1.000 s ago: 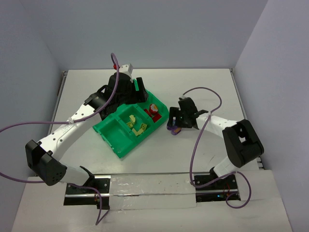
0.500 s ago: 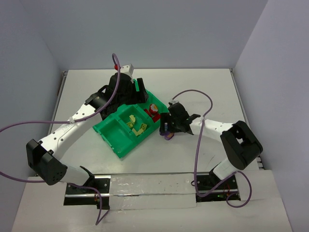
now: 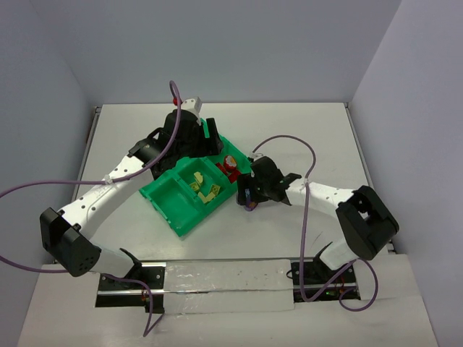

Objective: Sort the legos into containers by color

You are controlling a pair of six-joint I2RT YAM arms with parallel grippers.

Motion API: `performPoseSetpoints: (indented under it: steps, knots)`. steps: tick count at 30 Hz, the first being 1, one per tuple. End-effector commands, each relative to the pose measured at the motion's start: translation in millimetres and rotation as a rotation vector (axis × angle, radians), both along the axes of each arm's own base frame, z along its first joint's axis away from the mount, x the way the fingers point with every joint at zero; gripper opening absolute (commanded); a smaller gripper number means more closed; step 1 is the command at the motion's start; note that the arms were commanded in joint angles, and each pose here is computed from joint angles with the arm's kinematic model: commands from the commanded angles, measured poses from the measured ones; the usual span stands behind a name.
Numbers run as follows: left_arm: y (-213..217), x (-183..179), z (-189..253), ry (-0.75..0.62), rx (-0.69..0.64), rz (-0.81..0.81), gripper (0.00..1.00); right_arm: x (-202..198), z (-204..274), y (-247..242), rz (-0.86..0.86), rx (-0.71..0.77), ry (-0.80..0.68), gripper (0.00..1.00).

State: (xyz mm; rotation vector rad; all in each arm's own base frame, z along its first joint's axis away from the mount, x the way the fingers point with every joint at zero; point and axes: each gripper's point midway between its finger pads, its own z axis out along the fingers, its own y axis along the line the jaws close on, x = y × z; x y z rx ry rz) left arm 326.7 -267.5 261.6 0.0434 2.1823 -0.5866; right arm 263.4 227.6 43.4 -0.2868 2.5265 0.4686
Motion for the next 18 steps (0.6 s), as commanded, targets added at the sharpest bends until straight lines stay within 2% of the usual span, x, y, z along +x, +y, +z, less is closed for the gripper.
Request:
performPoseSetpoints:
  steps: [1, 8, 15, 18]
  knots:
    - [-7, 0, 9, -0.019, -0.018, -0.023, 0.84, -12, 11, 12, 0.094, 0.02, -0.026, 0.92]
    - [-5, -2, 9, -0.018, -0.02, -0.018, 0.84, -20, 17, 17, 0.152, -0.031, -0.044, 0.92]
    - [-5, -3, 8, -0.012, -0.019, -0.019, 0.84, -5, 5, -6, 0.008, -0.172, -0.059, 0.92]
    - [-6, -3, 5, -0.002, -0.012, -0.023, 0.85, 1, 6, -4, -0.023, -0.176, -0.05, 0.92]
